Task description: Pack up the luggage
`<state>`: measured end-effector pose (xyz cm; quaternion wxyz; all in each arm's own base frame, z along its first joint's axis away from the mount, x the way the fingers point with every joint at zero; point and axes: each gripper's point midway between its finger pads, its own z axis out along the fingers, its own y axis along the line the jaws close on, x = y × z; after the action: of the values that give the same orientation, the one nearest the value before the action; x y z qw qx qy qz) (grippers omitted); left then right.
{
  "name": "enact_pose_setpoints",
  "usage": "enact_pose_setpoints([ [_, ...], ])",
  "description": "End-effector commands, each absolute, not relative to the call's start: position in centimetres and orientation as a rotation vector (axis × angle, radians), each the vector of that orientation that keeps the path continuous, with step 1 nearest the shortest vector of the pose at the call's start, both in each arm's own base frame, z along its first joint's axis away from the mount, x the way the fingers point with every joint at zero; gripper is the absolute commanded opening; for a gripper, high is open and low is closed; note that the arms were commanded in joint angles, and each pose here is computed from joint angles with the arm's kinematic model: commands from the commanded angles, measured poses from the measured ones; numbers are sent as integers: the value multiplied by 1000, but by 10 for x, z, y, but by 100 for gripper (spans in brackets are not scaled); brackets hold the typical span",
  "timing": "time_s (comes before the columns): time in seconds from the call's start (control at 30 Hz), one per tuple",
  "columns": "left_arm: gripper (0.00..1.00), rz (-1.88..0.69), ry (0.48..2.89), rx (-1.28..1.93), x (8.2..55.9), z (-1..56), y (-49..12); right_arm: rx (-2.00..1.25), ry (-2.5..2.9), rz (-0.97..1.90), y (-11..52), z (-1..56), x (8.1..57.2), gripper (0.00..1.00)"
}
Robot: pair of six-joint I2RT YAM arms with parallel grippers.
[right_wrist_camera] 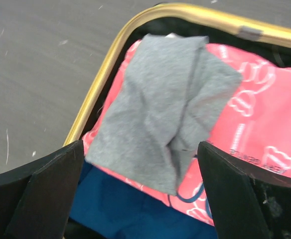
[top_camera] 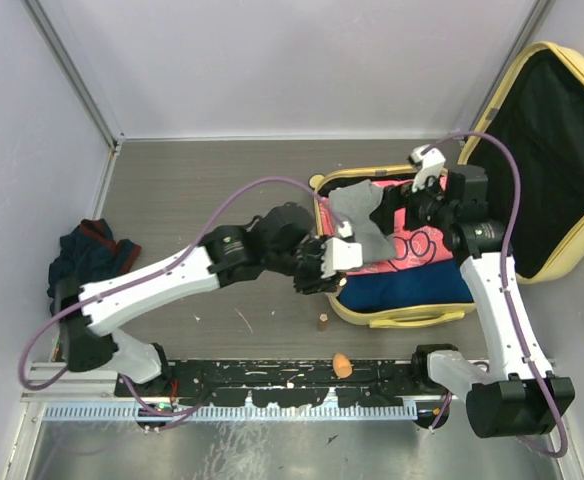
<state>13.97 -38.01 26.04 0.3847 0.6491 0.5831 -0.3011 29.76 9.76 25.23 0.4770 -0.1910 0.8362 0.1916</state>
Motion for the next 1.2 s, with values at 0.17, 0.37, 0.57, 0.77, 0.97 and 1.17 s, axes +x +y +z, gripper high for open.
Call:
enact_pose_setpoints([
  [0.17,0,-740,1650,1750,163,244,-429,-131,2024,536,42,288,335,100],
  [0.37,0,-677,1797,1810,173,200,-442,-102,2032,560,38,282,331,100],
  [0.57,1,-595,1878,1885,177,168,-455,-97,2033,569,38,280,331,100],
  [0.77,56,-626,1892,1978,158,158,-458,-106,2025,563,36,284,333,100],
  [0.97,87,-820,1669,1826,147,221,-471,-112,2016,567,35,287,334,100],
  [1.17,85,-977,1392,1868,112,243,-446,-130,2003,572,35,290,331,100],
])
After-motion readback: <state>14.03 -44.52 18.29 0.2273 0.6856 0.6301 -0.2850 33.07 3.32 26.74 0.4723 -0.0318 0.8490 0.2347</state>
